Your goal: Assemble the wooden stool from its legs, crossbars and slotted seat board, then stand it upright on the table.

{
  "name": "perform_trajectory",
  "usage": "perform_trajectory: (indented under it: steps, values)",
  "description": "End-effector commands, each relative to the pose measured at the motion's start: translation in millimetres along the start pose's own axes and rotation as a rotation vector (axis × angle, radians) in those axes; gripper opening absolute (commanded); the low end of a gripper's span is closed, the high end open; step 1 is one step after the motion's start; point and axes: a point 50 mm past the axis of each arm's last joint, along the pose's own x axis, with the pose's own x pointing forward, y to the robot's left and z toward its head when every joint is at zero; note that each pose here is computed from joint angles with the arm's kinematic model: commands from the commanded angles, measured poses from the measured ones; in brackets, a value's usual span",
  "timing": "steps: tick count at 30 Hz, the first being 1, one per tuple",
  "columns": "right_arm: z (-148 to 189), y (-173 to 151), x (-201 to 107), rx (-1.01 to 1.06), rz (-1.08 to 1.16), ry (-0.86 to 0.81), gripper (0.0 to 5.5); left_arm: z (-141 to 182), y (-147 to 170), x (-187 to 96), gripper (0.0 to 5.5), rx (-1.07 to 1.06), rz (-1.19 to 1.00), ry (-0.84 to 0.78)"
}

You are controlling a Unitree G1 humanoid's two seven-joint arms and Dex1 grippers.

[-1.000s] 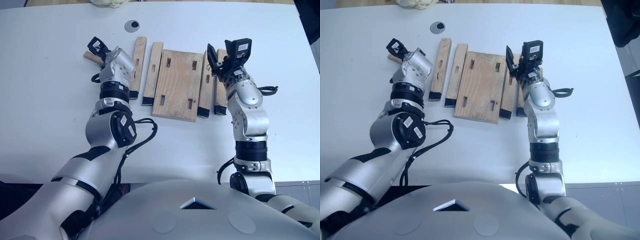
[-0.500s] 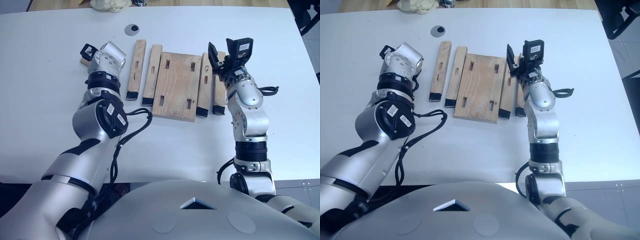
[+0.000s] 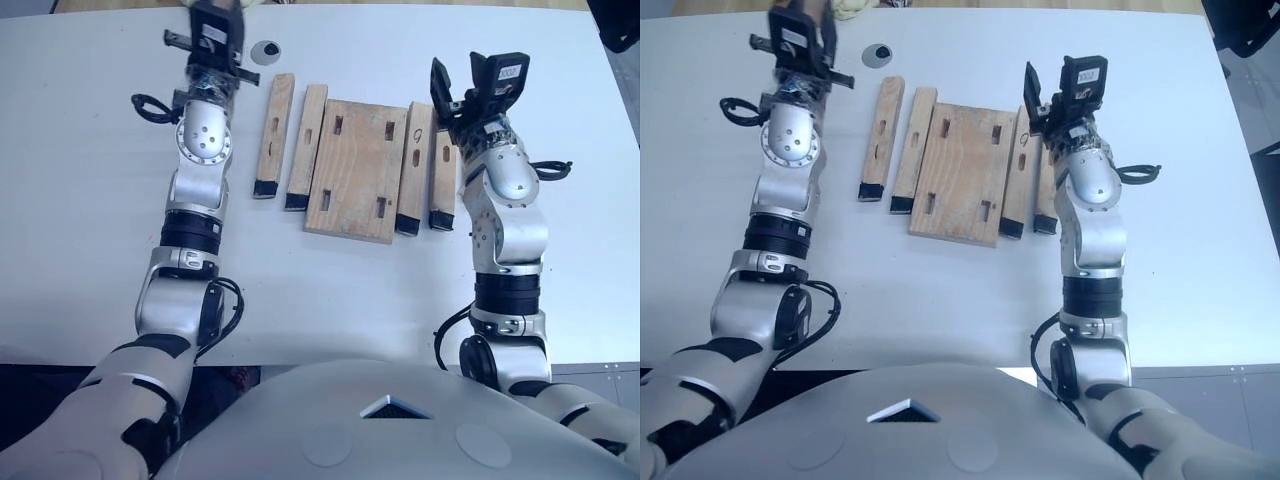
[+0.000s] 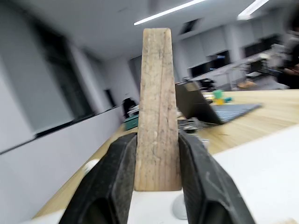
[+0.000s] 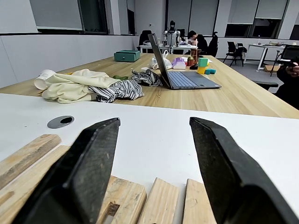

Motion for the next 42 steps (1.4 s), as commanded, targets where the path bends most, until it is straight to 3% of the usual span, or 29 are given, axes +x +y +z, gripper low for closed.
perform_trajectory:
  steps: [1, 3, 7, 9, 14, 20, 26, 42]
  values:
    - [14, -3, 2, 0.126, 0.026, -0.039, 2.74, 10, 1, -3, 1.24, 0.101, -0.143, -0.094]
    - [21, 0, 1, 0.284, 0.090, -0.071, 2.74, 11, 1, -5, 1.24, 0.079, -0.186, -0.118]
    - [36, 21, -8, 0.783, 0.415, -0.064, 3.42, 16, 0, -16, 1.24, 0.024, -0.261, -0.210]
    - [44, 25, -13, 0.920, 0.522, -0.064, 3.80, 18, -2, -21, 1.24, -0.037, -0.307, -0.236]
    - [48, 20, -9, 0.959, 0.527, -0.012, 4.59, 22, -15, -32, 1.24, -0.195, -0.426, -0.248]
    - [49, 28, -8, 0.876, 0.541, 0.029, 4.59, 24, -38, -43, 1.24, -0.382, -0.544, -0.192]
    - [47, 30, -1, 0.866, 0.509, 0.031, 4.59, 27, -52, -53, 1.24, -0.428, -0.619, -0.164]
    - [40, 24, 14, 0.828, 0.440, 0.090, 2.12, 24, -59, -54, 1.24, -0.351, -0.639, -0.157]
